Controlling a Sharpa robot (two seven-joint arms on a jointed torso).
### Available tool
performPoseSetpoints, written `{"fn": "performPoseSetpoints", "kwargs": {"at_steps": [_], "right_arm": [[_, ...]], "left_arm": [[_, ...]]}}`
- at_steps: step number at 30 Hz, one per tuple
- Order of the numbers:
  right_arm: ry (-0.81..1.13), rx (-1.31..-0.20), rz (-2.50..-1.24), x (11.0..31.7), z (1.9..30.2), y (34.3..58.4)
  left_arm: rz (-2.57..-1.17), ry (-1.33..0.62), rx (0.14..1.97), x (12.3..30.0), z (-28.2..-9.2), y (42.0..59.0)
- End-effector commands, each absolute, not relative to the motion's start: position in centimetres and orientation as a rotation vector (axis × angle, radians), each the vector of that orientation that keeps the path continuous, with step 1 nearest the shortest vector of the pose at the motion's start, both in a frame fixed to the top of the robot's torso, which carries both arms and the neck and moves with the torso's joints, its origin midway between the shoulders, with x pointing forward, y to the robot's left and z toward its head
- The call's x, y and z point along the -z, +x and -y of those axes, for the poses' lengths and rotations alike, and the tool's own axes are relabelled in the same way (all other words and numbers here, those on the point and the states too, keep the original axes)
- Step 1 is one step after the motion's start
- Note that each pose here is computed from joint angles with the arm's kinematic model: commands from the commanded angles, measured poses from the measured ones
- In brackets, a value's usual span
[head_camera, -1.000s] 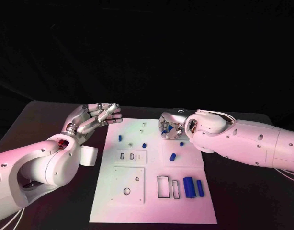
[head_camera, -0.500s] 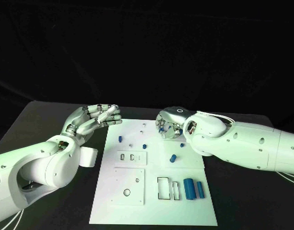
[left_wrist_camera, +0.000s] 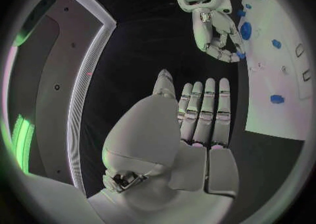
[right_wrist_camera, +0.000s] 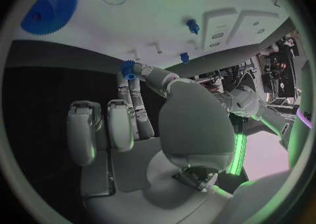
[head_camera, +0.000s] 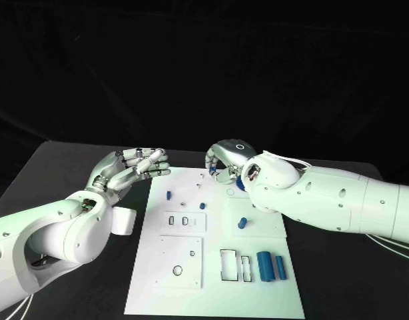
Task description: Assemble the parts on the task board
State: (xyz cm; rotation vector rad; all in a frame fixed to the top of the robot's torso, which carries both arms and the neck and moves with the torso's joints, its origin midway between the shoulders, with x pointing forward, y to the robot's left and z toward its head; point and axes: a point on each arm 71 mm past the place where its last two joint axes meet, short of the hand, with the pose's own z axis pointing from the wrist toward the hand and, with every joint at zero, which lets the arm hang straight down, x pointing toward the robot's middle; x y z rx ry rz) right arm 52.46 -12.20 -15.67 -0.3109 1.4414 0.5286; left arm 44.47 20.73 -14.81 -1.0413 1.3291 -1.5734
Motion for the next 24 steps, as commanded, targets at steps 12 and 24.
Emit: {"fn": "performPoseSetpoints", "kwargs": {"at_steps": [12, 24], "right_arm": [[-0.328, -0.539, -1.442, 16.9, 10.3, 53.1], [-0.325, -0.538, -1.457, 17.3, 10.3, 53.2]], "left_arm": [[-1.332, -1.032, 1.604, 14.5, -20.2, 44.3], [-1.328, -1.029, 1.603, 14.3, -20.3, 44.4]]}}
